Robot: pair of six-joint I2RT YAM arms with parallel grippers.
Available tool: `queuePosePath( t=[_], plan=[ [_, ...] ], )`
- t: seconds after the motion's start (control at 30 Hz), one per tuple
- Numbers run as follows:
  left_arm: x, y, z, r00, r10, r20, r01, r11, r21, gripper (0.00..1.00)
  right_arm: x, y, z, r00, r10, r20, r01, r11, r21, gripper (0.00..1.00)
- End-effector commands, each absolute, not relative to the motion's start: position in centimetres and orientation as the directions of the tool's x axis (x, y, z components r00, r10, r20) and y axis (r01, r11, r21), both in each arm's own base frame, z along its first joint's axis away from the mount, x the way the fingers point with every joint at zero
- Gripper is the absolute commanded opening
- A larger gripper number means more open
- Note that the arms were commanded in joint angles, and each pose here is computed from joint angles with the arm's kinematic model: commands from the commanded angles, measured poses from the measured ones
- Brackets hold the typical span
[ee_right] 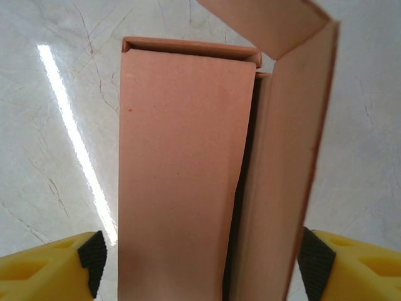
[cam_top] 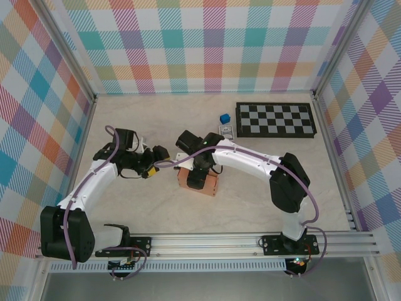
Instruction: Fold the paper box
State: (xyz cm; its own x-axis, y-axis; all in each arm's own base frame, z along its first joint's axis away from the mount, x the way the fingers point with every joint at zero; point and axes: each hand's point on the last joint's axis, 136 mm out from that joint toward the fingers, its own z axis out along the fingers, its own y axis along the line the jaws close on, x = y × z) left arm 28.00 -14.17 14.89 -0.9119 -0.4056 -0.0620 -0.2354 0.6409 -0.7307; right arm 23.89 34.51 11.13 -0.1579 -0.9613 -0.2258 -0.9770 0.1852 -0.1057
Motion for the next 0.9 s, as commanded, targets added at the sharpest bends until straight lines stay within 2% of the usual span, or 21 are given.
queuePosePath(
  t=[0.0, 0.23, 0.4, 0.63, 0.87],
  plan=[
    [28.5, -14.9, 15.1, -0.924, -0.380, -0.040, -0.209, 0.591, -0.780, 0.80, 23.9, 34.3, 10.4, -0.124, -0.974, -0.192, -0.982, 0.148, -0.116, 0.77],
    [29.7, -15.9, 15.1, -0.916, -0.399, 0.033, -0.249, 0.503, -0.827, 0.80, 23.5, 34.0, 9.8, -0.107, -0.977, -0.182, -0.986, 0.129, -0.110, 0.70],
    [29.7, -15.0, 14.7, -0.918, -0.394, 0.042, -0.266, 0.535, -0.802, 0.80, 23.4, 33.9, 9.4, -0.117, -0.977, -0.179, -0.985, 0.137, -0.104, 0.77],
    [30.1, -12.5, 13.9, -0.889, -0.453, 0.067, -0.316, 0.499, -0.807, 0.79, 24.1, 33.8, 8.7, -0.129, -0.978, -0.166, -0.980, 0.151, -0.132, 0.77],
    [29.6, -13.6, 15.3, -0.911, -0.403, 0.084, -0.274, 0.441, -0.855, 0.76, 24.1, 33.6, 8.1, -0.123, -0.981, -0.147, -0.981, 0.142, -0.129, 0.66]
  ],
)
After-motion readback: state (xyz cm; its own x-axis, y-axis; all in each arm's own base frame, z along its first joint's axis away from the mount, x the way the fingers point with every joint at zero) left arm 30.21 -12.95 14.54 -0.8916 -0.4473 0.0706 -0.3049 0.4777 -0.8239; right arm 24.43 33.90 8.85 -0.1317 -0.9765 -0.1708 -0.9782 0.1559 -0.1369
